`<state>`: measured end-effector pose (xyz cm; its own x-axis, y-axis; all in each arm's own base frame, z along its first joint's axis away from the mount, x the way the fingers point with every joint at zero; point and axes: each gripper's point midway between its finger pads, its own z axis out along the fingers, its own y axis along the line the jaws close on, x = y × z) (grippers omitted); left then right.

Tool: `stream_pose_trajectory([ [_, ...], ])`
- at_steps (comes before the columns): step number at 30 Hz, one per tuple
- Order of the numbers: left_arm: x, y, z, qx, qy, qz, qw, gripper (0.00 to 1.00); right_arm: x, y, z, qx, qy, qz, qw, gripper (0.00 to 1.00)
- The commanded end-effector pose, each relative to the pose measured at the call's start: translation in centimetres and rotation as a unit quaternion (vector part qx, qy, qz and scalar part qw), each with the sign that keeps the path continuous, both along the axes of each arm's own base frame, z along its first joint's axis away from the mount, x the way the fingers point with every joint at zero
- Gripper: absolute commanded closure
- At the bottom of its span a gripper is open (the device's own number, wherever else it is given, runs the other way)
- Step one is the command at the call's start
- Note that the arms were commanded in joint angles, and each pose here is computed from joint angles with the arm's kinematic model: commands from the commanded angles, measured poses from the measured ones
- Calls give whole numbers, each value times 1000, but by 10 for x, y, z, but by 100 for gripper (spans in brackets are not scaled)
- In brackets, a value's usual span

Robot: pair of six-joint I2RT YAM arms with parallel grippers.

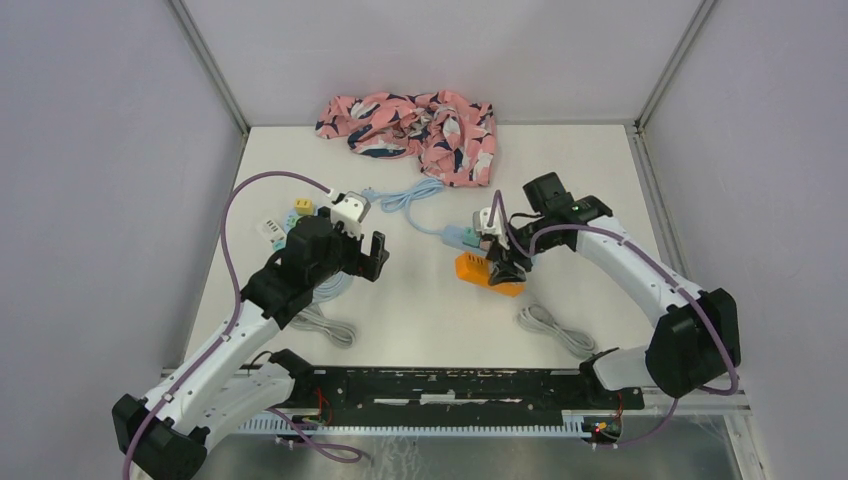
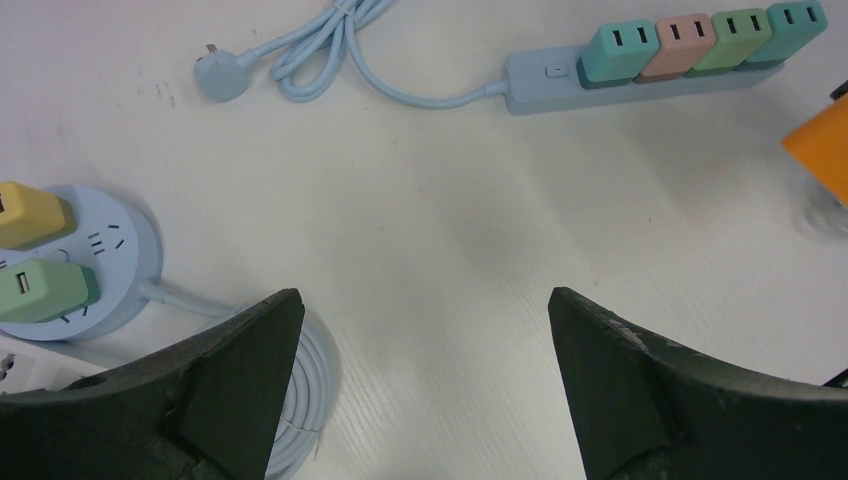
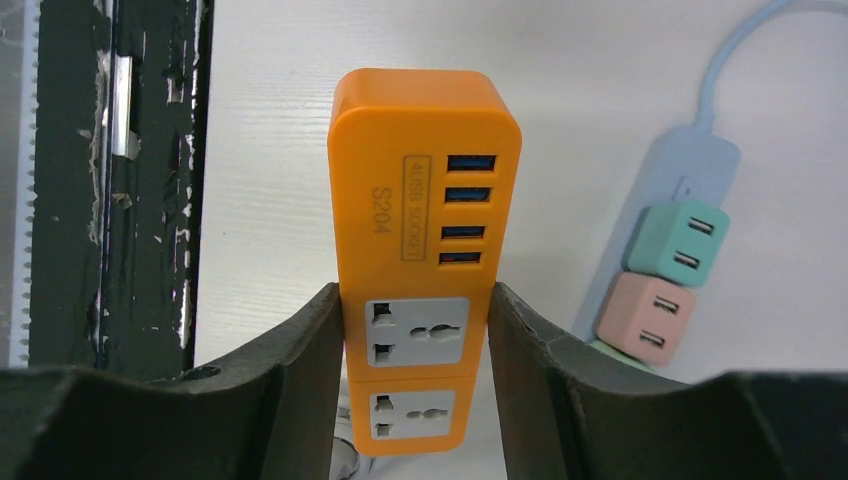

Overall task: Pull the plug off the socket
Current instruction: Pick up the socket from the center of the board.

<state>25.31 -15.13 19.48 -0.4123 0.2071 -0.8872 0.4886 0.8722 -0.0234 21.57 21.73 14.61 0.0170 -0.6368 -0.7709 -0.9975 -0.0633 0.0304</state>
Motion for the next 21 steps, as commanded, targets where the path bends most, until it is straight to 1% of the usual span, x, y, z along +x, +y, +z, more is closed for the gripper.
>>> stream_pose_trajectory([
  [1,5,-3,18,-12,-38,-10,999,1,15,-5,54,78,-17,-33,996,100],
  [8,3,-4,20,-16,-40,-13,999,1,43,-38,72,96,-30,-116,988,100],
  [15,1,-5,26,-25,-48,-17,998,1,69,-71,80,104,-33,-198,974,100],
  [18,1,-5,26,-26,-49,-18,998,1,83,-88,81,95,-40,-241,965,100],
  [21,1,-6,27,-28,-48,-21,998,1,105,-110,84,83,-56,-295,950,100],
])
